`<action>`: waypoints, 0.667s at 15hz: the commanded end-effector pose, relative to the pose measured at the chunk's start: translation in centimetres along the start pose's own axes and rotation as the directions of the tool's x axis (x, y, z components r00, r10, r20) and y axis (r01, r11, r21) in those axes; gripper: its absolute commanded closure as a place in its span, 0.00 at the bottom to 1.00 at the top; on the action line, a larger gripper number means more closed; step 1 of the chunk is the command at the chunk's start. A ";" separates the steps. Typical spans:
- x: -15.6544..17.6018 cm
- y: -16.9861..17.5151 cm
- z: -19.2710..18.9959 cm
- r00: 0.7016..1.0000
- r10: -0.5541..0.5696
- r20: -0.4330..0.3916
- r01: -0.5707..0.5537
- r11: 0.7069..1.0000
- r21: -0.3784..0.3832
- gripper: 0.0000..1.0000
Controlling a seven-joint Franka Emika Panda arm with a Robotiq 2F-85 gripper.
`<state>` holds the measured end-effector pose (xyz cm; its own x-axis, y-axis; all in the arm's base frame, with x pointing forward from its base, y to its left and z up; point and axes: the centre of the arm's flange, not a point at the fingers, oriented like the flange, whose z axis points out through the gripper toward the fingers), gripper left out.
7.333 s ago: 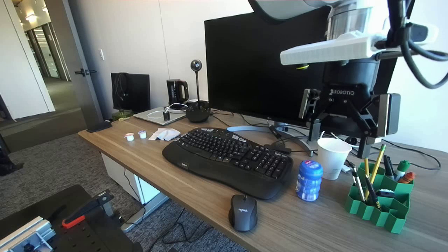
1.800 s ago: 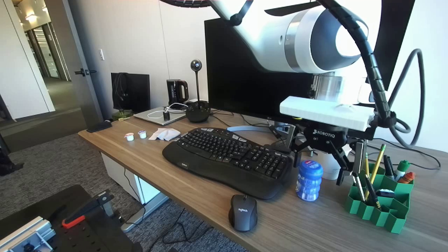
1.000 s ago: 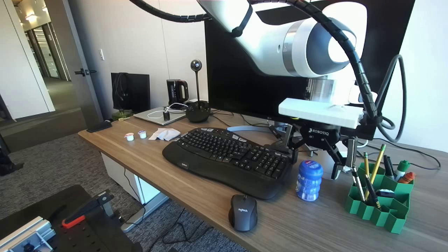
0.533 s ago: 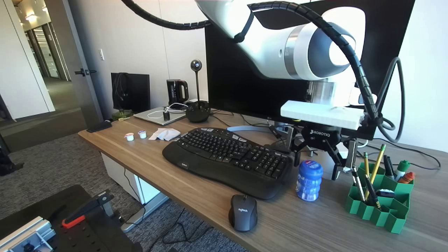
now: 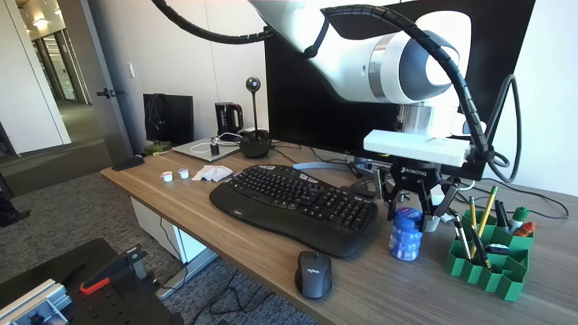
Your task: Move the blue bottle to the left
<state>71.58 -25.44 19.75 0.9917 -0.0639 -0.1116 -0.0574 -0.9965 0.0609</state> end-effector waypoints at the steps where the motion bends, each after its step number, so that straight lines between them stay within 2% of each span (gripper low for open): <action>1: 1.3 0.1 -0.2 1.000 0.008 0.010 -0.008 1.000 -0.004 0.69; 3: 1.2 0.1 -0.4 1.000 0.006 0.010 -0.005 1.000 -0.001 0.69; 4: 1.2 0.2 -0.3 1.000 0.007 0.014 -0.007 1.000 -0.005 0.62; 5: 1.2 0.2 -0.3 1.000 0.008 0.017 -0.008 1.000 -0.006 0.19; 7: 1.3 0.2 -0.3 1.000 0.007 0.022 -0.007 1.000 -0.004 0.17; 9: 1.5 0.0 -0.4 0.999 0.015 0.028 -0.015 1.000 -0.002 0.03; 10: 1.6 0.0 -0.5 0.999 0.015 0.030 -0.015 1.000 0.001 0.01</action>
<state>71.69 -25.44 19.79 0.9895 -0.0675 -0.1278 -0.0606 -0.9965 0.0578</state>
